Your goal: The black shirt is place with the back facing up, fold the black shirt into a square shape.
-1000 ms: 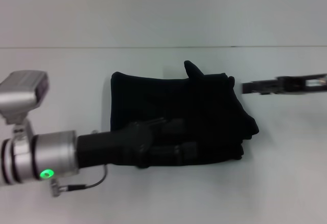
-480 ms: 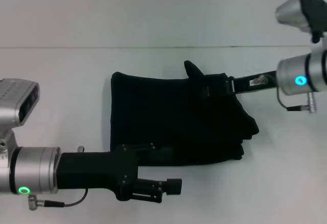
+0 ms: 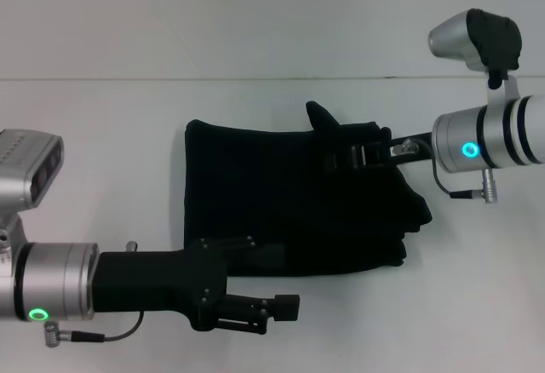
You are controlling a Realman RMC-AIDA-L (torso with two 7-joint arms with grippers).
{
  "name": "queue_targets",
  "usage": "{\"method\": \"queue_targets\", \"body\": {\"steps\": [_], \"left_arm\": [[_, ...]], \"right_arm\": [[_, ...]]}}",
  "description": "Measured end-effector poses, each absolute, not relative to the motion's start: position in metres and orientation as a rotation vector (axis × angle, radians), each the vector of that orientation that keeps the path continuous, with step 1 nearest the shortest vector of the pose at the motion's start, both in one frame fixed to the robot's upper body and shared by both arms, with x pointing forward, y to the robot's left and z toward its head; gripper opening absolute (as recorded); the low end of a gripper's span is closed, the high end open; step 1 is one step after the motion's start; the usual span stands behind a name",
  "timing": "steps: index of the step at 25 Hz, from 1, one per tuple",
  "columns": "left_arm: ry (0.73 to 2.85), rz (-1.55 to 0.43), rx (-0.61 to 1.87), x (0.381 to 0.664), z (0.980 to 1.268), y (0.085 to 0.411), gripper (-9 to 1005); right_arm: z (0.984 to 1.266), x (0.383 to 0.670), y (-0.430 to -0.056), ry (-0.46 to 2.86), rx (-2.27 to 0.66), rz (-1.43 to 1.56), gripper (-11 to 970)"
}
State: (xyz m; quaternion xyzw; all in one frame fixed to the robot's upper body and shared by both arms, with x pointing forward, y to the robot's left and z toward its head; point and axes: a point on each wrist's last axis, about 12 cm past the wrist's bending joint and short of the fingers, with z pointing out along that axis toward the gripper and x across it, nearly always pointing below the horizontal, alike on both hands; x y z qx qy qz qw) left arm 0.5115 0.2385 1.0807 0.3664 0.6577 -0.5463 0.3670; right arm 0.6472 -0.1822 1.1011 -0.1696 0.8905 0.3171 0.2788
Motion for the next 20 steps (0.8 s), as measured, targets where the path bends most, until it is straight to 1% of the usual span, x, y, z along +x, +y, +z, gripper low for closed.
{"method": "queue_targets", "body": {"steps": [3, 8, 15, 20], "left_arm": [[1.691, -1.399, 0.942, 0.512, 1.081, 0.239, 904], [1.696, -1.39, 0.941, 0.513, 1.081, 0.239, 904], [1.69, -1.393, 0.955, 0.517, 1.084, 0.236, 903], [1.688, -1.394, 0.968, 0.519, 1.085, 0.234, 903]], "right_arm": [[1.101, 0.646, -0.185, 2.358, -0.433, 0.869, 226], [1.097, 0.64, -0.201, 2.303, -0.361, 0.918, 15], [1.086, 0.623, -0.237, 2.256, -0.224, 0.964, 12], [1.076, 0.611, -0.252, 2.275, -0.174, 0.972, 11]]}}
